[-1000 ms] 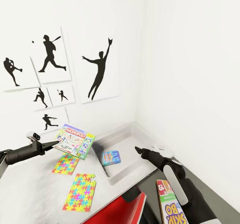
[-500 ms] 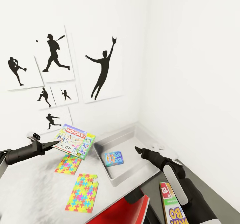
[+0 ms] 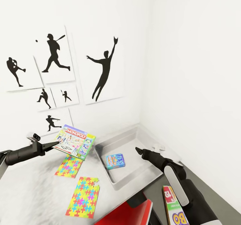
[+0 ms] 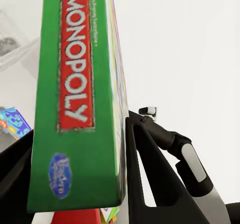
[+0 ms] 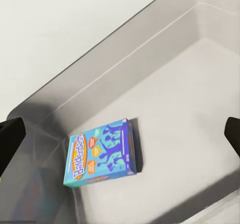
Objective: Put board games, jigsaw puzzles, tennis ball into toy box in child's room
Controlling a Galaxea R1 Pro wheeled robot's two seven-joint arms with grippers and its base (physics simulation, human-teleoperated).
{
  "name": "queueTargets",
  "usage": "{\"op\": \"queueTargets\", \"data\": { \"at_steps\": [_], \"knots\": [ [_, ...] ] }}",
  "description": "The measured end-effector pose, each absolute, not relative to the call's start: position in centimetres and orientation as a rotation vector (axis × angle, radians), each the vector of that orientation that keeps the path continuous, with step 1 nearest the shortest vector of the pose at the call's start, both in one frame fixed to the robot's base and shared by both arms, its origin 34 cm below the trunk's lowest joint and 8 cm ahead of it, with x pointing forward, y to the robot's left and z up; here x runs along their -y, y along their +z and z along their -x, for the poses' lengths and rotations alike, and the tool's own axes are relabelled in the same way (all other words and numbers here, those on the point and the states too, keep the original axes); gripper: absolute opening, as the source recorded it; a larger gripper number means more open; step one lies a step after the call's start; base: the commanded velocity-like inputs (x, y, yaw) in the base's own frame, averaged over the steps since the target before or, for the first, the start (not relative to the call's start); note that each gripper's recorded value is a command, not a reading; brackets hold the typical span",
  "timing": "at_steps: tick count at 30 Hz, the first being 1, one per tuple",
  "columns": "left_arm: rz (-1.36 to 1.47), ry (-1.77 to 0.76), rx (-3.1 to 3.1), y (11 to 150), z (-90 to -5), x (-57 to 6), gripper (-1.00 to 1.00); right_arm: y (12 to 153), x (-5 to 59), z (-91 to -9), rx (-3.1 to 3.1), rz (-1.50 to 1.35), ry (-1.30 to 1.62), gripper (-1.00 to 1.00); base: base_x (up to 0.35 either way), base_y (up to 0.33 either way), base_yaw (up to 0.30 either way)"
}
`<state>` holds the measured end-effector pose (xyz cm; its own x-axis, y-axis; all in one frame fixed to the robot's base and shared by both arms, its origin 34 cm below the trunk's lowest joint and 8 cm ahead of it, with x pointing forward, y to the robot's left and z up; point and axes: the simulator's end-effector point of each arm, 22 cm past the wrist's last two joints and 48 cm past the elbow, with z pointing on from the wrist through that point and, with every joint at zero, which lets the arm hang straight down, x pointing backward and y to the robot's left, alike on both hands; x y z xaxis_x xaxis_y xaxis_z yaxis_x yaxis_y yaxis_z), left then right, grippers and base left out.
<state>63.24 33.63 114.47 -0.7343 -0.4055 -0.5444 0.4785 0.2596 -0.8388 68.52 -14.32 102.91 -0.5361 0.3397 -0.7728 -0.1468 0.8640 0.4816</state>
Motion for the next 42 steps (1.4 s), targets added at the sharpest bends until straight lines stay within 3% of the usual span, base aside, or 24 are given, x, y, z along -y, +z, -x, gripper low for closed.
{"op": "queueTargets", "data": {
  "at_steps": [42],
  "knots": [
    [-0.068,-1.574,-1.812,114.4,-63.3,-33.2,-1.00,103.2,13.8,-67.5,-2.107,-0.091,0.639,1.00,0.001,0.003,0.000]
  ]
}}
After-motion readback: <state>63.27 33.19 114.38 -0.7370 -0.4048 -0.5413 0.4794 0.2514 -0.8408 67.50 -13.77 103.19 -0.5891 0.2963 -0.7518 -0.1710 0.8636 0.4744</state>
